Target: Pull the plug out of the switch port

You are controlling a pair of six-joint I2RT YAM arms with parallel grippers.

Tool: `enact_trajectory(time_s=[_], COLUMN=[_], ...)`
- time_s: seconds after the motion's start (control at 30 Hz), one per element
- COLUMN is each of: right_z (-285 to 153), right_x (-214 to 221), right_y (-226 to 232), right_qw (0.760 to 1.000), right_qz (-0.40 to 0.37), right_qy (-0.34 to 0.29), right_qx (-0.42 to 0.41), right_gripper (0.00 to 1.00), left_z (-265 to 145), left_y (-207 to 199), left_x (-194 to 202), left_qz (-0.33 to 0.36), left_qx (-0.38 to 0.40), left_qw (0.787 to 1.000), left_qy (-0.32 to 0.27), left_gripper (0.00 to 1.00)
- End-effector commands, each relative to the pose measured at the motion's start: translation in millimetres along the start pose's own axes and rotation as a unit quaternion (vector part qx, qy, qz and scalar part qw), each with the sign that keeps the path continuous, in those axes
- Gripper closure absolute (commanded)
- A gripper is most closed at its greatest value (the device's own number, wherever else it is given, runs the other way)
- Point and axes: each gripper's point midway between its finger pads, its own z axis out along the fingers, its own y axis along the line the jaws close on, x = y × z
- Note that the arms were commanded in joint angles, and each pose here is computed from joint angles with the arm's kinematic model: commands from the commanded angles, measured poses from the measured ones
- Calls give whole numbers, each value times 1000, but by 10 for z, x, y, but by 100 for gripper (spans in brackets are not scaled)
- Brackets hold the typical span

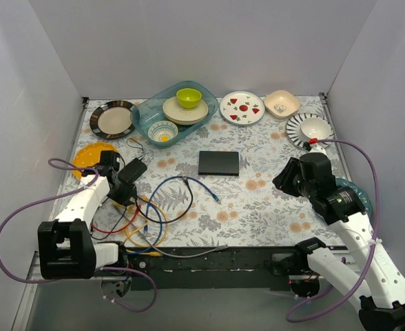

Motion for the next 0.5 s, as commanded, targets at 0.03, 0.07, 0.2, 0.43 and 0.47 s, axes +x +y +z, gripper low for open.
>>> enact_trajectory(time_s=[0.03,0.07,0.2,0.43,0.47], right_z=[-47,-46,-43,65,82], right_x=[-144,-161,-182,-111,-100], right_y=[94,103,139,144,134], right_qw=[999,999,999,999,999], right_qz=[-11,-12,-16,-19,-19], right_qy=[-29,-33,-38,-20,-19], right_qx=[-24,-26,-36,-36,-34], right_gripper=[63,63,63,64,64], left_z=[-514,-588,-1154,-864,-799], left_y=[-657,-753,-1412,-1431,-1357], left_x=[-277,-294,-60,1683,1807], left_qz=[41,50,131,341,354], left_qx=[112,127,252,251,241], left_qw=[992,990,955,906,903], left_qy=[-31,-36,-84,10,14], left_gripper=[82,82,80,82,83])
